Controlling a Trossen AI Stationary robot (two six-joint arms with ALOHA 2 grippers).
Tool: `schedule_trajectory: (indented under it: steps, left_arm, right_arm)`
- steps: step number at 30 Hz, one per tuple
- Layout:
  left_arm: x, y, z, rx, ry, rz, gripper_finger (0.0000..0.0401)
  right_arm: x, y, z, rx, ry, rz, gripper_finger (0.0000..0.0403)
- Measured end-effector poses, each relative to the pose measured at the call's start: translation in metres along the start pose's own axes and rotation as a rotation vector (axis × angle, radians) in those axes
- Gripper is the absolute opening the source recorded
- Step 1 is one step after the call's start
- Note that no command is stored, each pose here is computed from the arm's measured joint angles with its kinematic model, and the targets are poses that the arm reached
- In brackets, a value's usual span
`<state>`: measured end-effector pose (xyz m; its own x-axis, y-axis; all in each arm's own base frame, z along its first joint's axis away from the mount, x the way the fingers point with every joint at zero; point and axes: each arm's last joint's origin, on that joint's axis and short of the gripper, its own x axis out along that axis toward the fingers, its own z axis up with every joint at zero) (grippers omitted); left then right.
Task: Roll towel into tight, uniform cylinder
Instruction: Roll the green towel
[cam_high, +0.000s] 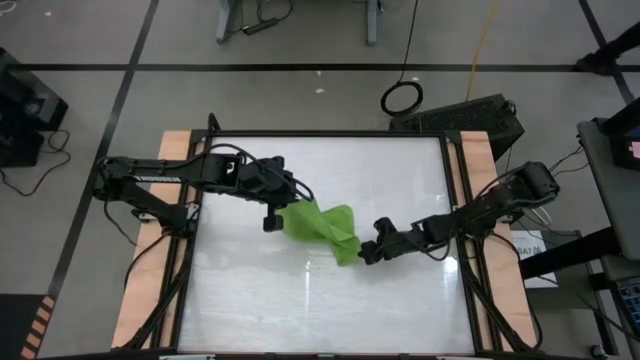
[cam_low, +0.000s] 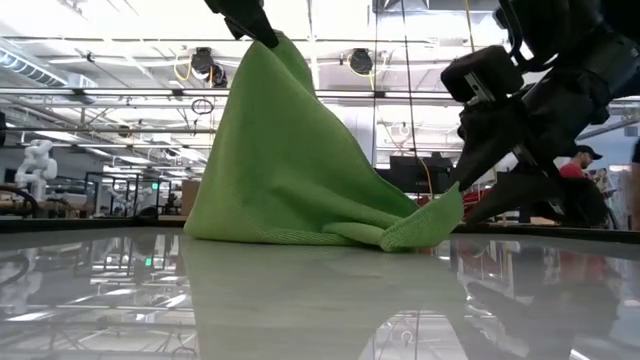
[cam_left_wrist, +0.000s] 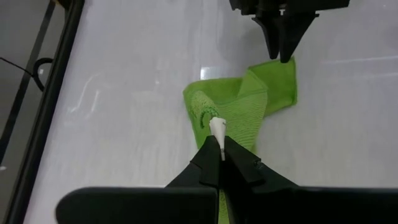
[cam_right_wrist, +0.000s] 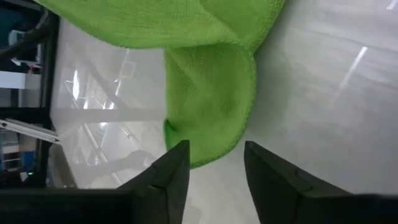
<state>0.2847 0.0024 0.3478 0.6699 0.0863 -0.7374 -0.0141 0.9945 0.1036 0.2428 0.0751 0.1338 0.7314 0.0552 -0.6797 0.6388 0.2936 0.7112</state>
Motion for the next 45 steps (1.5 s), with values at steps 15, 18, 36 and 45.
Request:
schedule_trajectory:
  steps: [15,18,36,45]
  left_arm:
    - [0.0,0.0,0.0,0.0,0.005,0.013,0.0005]
    - [0.0,0.0,0.0,0.0,0.005,0.014,0.0005]
    - [-0.028,0.008,0.013,0.003,-0.127,0.112,0.0004]
    - [-0.089,0.022,0.026,-0.031,-0.392,0.055,0.0004]
  right_arm:
    - [0.015,0.001,-0.006,-0.032,0.003,0.065,0.009]
    - [0.015,0.003,-0.008,-0.074,0.038,0.082,0.0049]
    - [-0.064,0.041,0.019,-0.507,0.108,0.446,0.0001]
    - [-0.172,0.053,0.048,-0.697,-0.077,0.773,0.0]
